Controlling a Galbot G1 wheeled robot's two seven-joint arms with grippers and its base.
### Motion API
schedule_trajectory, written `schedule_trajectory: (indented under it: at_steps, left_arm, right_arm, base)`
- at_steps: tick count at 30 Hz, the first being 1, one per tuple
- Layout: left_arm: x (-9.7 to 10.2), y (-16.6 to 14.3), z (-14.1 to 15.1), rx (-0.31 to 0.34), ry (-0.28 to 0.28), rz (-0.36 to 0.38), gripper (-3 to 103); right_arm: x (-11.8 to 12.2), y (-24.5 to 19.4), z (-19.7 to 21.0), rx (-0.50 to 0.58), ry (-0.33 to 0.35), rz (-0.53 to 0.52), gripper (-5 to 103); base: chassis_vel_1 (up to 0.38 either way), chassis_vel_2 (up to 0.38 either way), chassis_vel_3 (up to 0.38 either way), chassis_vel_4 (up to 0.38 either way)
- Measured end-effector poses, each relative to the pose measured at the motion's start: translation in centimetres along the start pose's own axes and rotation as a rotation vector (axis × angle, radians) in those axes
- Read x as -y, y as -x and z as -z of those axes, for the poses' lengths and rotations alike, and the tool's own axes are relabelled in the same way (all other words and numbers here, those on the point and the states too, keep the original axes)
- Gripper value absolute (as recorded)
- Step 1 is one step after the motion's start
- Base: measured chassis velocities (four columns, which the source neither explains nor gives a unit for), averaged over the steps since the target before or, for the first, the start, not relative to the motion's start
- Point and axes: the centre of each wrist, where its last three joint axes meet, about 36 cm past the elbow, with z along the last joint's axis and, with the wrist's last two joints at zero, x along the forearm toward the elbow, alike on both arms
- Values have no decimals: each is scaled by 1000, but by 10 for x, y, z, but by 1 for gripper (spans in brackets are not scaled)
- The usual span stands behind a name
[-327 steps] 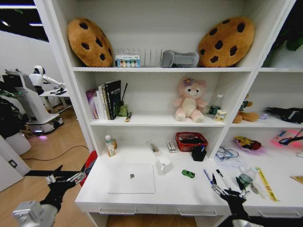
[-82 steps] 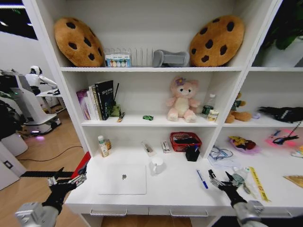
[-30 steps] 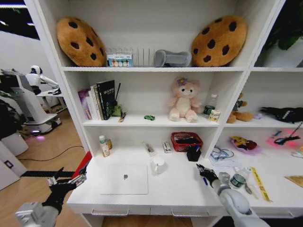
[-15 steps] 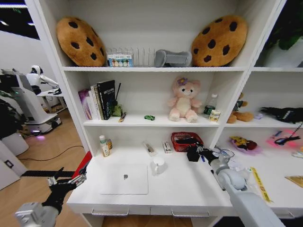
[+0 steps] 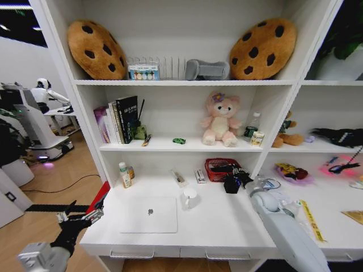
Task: Organize the objects on the table.
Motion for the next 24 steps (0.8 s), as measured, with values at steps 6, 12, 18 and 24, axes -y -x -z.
schedule_trajectory:
  at_steps: [6,12,18,24]
  left_arm:
    - [0,0,0,0,0,0,100]
    - [0,0,0,0,0,0,100]
    - [0,0,0,0,0,0,100]
    - [0,0,0,0,0,0,100]
  right_arm:
    - [3,14,-4,55,-6,-11,13]
    - [9,27,-13,86,-28,-46,13]
    - [11,31,-20,97,-43,-71,13]
    - [6,20,-27,89,-44,-61,16]
  base:
    - [0,0,0,0]
    - [0,0,0,0]
    - [0,0,0,0]
    - [0,0,0,0]
